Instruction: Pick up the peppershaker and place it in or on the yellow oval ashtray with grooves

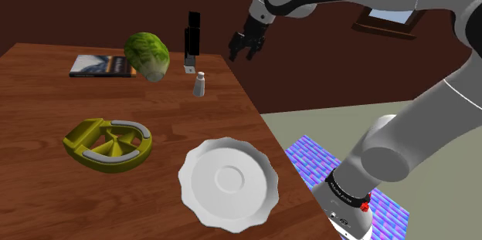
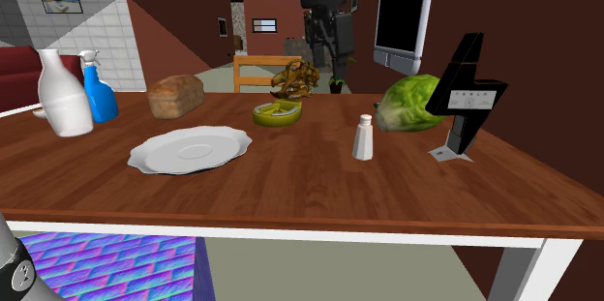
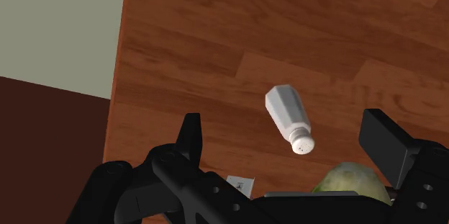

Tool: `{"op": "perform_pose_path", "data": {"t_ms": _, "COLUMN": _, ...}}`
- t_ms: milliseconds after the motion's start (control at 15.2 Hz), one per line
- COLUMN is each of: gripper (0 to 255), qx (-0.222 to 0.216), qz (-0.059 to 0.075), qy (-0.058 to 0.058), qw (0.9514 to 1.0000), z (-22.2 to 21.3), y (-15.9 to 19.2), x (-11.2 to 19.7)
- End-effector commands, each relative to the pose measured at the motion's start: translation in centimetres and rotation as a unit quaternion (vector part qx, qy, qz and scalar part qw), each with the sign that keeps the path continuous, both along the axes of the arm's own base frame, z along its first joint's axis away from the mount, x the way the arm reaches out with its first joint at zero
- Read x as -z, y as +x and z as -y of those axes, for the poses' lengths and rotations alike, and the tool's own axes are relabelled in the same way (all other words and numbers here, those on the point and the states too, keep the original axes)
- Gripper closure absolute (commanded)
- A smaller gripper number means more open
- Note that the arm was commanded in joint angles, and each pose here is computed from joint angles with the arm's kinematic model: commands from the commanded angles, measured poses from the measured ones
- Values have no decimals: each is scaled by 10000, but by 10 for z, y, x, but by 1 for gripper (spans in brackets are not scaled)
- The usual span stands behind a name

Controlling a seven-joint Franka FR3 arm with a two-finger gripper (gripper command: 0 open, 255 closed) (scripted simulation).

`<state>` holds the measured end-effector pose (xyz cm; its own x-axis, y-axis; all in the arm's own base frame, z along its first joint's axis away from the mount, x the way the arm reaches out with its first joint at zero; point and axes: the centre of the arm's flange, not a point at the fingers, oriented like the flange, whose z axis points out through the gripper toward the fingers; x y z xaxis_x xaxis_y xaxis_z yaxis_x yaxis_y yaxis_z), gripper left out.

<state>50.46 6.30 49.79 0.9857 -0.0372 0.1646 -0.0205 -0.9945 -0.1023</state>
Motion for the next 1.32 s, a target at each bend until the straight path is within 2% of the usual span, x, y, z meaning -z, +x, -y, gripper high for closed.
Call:
{"op": "perform_pose_path", "data": {"t_ms": 0, "gripper": 0, "qx": -40, "qz": -11, "qy": -18, "qw": 10000, "z": -10, "y": 20, "x": 14}}
{"op": "perform_pose_path", "data": {"t_ms": 726, "gripper": 0, "qx": -250, "qz": -81, "qy": -131, "qw": 9996, "z": -65, "y": 132, "x": 93}}
{"op": "perform_pose_path", "data": {"t_ms": 1254, "gripper": 0, "qx": -253, "qz": -82, "qy": -132, "qw": 9996, "z": -69, "y": 139, "x": 134}}
